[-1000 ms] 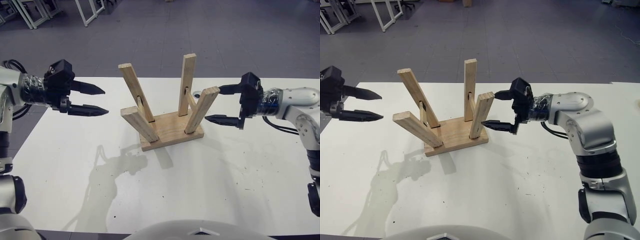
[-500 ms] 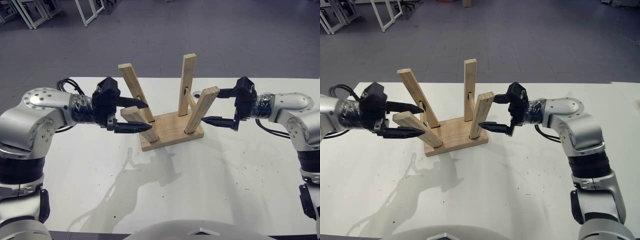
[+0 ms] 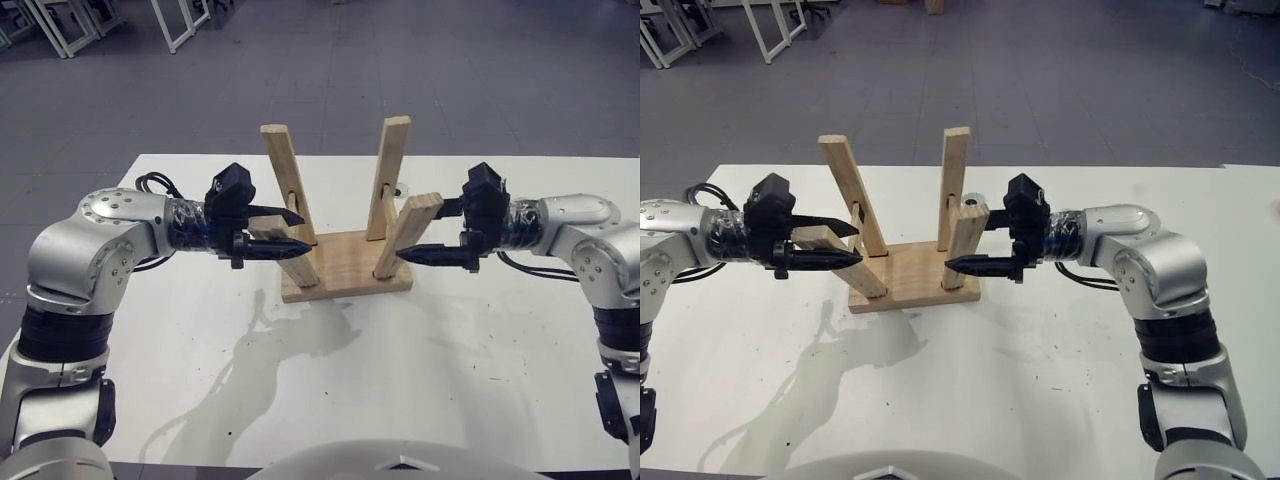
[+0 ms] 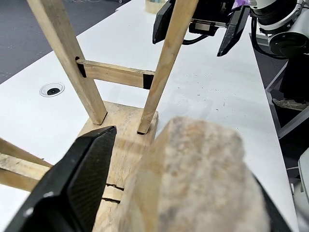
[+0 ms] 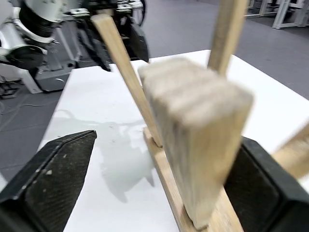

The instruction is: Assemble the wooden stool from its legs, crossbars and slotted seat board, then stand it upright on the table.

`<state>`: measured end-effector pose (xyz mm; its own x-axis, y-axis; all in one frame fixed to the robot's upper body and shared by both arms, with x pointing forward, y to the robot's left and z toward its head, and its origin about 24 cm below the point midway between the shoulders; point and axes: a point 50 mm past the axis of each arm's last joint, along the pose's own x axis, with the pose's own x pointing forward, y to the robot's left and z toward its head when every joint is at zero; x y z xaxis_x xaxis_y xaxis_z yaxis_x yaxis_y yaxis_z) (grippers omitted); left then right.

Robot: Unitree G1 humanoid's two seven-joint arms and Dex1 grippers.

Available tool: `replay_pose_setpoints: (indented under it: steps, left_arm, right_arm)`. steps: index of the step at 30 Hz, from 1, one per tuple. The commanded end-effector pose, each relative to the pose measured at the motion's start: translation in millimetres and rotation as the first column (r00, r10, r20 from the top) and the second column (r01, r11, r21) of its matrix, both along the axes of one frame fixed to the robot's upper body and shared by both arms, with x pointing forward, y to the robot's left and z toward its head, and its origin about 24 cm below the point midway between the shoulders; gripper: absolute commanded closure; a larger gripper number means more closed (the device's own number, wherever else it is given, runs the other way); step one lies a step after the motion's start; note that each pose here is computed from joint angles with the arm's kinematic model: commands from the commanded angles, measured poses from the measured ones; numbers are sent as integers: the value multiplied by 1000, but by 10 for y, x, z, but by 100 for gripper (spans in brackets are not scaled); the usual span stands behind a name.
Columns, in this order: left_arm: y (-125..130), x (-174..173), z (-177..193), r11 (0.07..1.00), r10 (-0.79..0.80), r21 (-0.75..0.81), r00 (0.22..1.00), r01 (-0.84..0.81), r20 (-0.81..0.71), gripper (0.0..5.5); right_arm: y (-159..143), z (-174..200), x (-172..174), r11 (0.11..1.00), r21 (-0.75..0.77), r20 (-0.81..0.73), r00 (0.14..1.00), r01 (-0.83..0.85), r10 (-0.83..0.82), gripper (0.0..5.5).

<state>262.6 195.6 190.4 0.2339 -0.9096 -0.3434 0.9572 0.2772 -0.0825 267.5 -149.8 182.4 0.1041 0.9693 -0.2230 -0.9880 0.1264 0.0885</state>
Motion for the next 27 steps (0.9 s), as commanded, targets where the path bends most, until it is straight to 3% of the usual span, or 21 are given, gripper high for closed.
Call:
replay_pose_setpoints:
  steps: [1,7,12,18,21,25,27]
  left_arm:
    - [68,12,13,999,-41,-30,998,40,-45,347]
    - [117,-44,-91,995,-99,-32,988,96,-121,374]
    - [31,-216,-158,993,-102,-89,956,80,-274,374]
    - [-3,-195,-79,990,3,-136,968,-38,-251,374]
    - [-16,-211,-140,989,21,-132,953,-64,-301,374]
    - [-40,-368,-97,950,-221,-302,855,80,-469,374]
    - [-22,-399,-35,937,-277,-336,790,96,-547,374]
  right_arm:
    - [39,-46,-169,997,0,-52,996,-78,78,208]
    - [-12,-69,-276,998,-6,-114,992,-55,54,316]
    - [-26,-62,-348,997,-16,-258,963,72,-74,316]
    - [-47,40,-364,980,-10,-288,938,198,-192,316]
    - [-64,-2,-405,983,-52,-350,918,179,-186,316]
    - [-36,37,-546,1000,-7,-500,866,-7,3,316]
    - [-79,86,-518,995,77,-616,781,-69,102,316]
